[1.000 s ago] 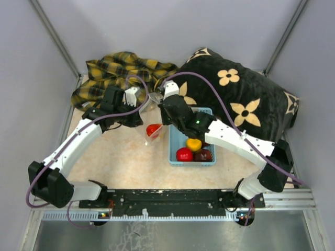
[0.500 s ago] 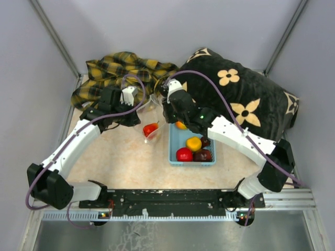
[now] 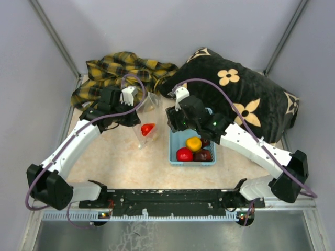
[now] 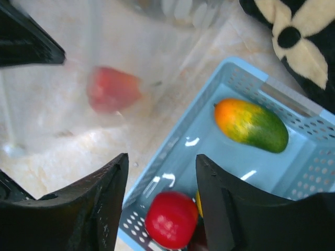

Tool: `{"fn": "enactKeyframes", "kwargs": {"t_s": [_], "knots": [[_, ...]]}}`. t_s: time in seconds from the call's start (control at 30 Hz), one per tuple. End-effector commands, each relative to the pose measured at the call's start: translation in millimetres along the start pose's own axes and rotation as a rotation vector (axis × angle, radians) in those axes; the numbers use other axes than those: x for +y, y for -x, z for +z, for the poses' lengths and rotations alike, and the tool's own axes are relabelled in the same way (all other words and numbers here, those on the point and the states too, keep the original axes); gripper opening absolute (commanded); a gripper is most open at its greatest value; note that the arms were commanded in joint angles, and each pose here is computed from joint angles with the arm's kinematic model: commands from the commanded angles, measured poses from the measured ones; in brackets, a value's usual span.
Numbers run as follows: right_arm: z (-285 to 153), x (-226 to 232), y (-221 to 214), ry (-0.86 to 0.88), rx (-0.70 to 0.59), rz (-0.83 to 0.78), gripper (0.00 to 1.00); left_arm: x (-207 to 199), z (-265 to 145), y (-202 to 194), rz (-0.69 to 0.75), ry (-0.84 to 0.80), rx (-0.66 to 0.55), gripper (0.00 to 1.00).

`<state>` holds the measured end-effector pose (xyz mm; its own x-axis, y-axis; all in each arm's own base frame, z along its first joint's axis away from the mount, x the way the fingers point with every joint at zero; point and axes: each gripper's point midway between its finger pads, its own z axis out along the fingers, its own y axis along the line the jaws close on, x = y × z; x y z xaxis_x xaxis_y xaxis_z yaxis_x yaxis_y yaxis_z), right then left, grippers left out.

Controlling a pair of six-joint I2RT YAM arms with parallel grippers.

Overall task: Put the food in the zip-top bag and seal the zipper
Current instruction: Pick up the fake fruit from the bin.

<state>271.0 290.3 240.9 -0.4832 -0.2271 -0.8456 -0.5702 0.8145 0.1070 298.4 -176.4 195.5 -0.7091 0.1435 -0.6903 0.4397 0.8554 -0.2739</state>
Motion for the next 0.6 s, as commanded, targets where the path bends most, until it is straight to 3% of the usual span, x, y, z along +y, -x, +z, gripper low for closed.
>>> {"fn": "enactKeyframes", "kwargs": {"t_s": [0.0,0.23,0.4,0.57], "knots": [[-18.5,-17.2,-6.1,-0.033,-0.009,-0.033,0.57,-1.9,-6.4,6.8,0.002,-0.011,-0.041,0.00],[-25.7,-33.9,-2.1,-0.003,-0.055,-0.023,0.67,-2.4,-6.9,7.0,0.003,-0.012,-0.043,0.00],[6.2,-64.6,-30.7,-0.058,0.026,-0.103,0.77,-3.5,-9.7,9.3,0.006,-0.015,-0.054,0.00],[41.4,-84.2,-44.4,-0.119,0.101,-0.239,0.81,-3.0,-11.2,9.8,0.010,-0.012,-0.060,0.00]]}}
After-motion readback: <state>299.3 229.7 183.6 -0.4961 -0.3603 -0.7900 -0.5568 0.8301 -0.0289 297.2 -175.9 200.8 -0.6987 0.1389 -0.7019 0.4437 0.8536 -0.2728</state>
